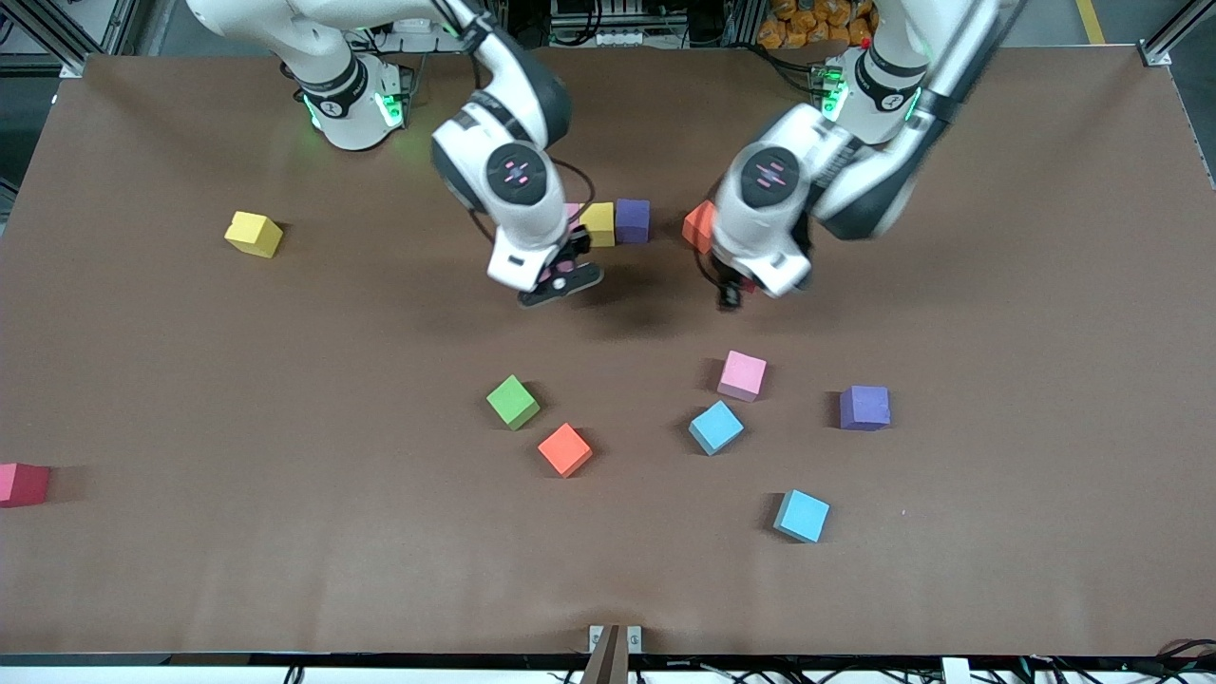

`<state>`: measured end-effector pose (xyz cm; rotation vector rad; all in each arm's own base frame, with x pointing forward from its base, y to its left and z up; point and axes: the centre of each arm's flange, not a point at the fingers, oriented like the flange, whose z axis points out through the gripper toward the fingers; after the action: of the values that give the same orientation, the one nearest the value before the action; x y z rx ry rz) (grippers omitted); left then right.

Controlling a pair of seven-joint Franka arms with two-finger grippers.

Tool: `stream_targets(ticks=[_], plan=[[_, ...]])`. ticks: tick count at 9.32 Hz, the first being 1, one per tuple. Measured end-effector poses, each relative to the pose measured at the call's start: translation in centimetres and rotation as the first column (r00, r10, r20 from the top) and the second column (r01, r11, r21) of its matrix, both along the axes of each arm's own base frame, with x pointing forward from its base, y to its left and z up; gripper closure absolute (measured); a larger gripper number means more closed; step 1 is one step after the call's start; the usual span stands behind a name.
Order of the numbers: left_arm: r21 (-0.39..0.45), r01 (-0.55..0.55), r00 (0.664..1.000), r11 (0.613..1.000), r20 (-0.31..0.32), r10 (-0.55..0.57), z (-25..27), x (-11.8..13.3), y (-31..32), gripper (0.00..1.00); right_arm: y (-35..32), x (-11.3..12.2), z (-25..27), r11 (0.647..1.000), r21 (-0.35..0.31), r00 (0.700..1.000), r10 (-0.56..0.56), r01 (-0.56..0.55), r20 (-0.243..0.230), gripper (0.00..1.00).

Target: Form number 2 with 11 blocks

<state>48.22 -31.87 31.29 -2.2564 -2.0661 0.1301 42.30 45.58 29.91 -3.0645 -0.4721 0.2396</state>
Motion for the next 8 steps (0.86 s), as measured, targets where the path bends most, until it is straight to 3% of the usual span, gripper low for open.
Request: stream_targets(ticks=[3,5,8], plan=[[-0.061,0.058,0.998,0.996,0.0,-0.058,-0.8,5.9,5.1,0.25,4.7,-3.6,-2.8,0.982,0.031,0.981,-0.19,0.189,0.03,0.42],[-0.029,0.011,1.0,1.0,0.022,-0.01,-2.3,9.9,10.6,0.25,7.0,-4.7,-3.9,0.958,0.049,0.958,-0.284,0.282,0.031,0.42],[-0.006,-0.031,0.998,1.0,0.049,0.031,-5.1,14.6,17.5,0.25,9.6,-5.8,-5.0,0.949,0.063,0.95,-0.312,0.31,0.024,0.42]])
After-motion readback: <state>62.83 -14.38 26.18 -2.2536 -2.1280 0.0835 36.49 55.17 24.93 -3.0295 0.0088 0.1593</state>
